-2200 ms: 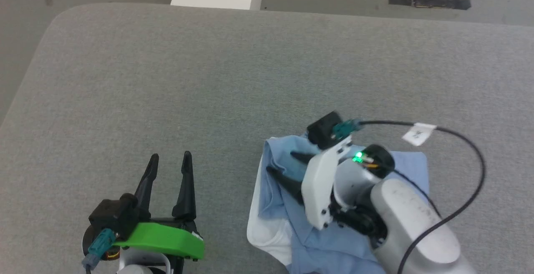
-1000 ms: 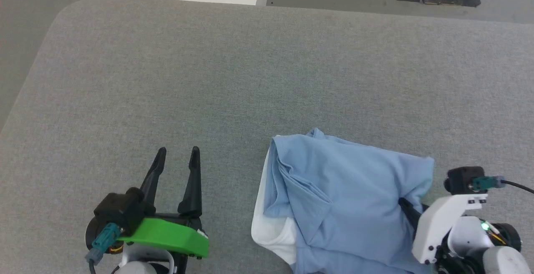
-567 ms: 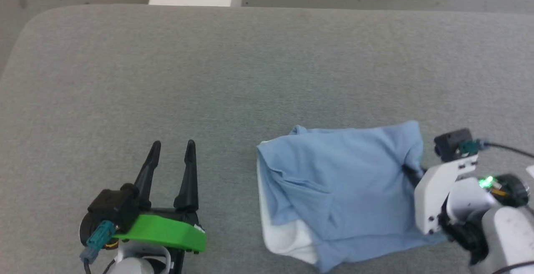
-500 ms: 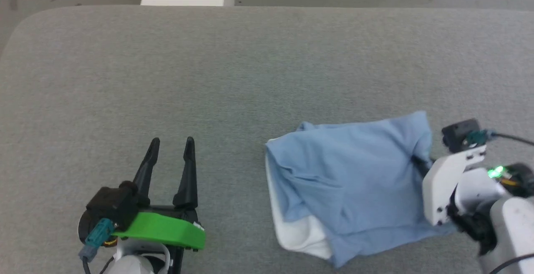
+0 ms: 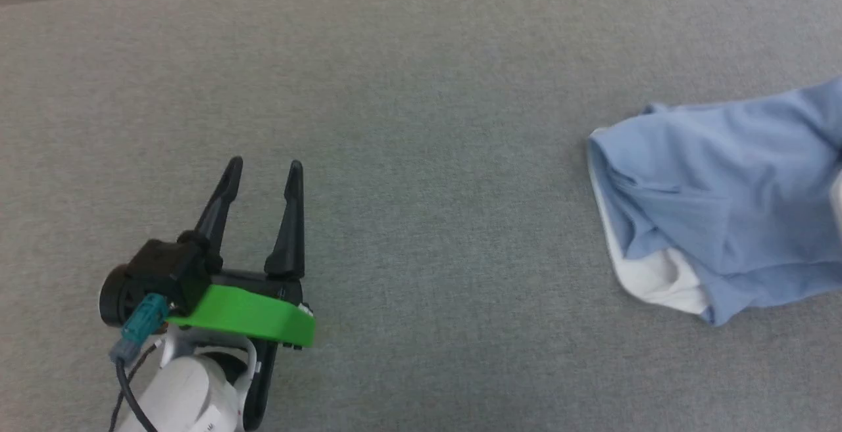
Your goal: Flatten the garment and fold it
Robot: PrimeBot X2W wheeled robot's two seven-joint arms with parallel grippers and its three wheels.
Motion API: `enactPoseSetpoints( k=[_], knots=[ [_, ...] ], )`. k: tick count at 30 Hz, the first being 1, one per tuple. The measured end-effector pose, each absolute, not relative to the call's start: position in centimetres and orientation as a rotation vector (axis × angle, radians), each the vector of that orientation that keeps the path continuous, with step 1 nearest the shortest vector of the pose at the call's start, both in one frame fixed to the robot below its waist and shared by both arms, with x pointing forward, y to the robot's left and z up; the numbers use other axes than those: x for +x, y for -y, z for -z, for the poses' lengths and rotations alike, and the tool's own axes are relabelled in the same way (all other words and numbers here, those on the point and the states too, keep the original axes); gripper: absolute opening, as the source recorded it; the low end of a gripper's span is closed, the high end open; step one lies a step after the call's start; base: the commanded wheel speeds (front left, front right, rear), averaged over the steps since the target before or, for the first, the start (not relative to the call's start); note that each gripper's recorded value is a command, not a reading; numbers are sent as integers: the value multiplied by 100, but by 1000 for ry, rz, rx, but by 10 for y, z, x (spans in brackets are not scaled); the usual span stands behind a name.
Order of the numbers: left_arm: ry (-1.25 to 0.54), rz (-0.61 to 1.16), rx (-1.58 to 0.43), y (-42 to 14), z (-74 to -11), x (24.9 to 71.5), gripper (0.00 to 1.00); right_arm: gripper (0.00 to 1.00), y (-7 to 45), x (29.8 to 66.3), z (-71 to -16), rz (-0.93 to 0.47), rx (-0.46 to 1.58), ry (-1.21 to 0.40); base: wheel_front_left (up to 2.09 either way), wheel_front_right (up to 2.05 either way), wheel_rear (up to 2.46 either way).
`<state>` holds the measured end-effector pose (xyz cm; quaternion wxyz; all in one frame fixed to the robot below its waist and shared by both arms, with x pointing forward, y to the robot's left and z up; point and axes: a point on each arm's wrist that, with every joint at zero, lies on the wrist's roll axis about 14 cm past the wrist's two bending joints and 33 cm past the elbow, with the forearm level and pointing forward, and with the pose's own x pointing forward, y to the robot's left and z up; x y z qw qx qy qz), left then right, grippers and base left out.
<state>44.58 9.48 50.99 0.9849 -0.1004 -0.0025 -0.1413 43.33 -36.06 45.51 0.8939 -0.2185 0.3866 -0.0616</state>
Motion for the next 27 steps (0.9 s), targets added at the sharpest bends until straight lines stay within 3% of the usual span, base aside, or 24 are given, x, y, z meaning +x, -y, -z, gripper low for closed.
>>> enactPoseSetpoints(
  k=[9, 16, 27],
  knots=[
    [-31, 382, -182, -63, -489, 478, 100, 0, 441, 431, -472, 306, -605, -849, 0, 0, 0],
    [-37, 417, -176, -50, -468, 503, 100, 0, 466, 442, -460, 361, -636, -859, 0, 0, 0],
    [28, 310, -202, -65, -445, 527, 100, 0, 493, 451, -416, 421, -668, -917, 0, 0, 0]
  ],
)
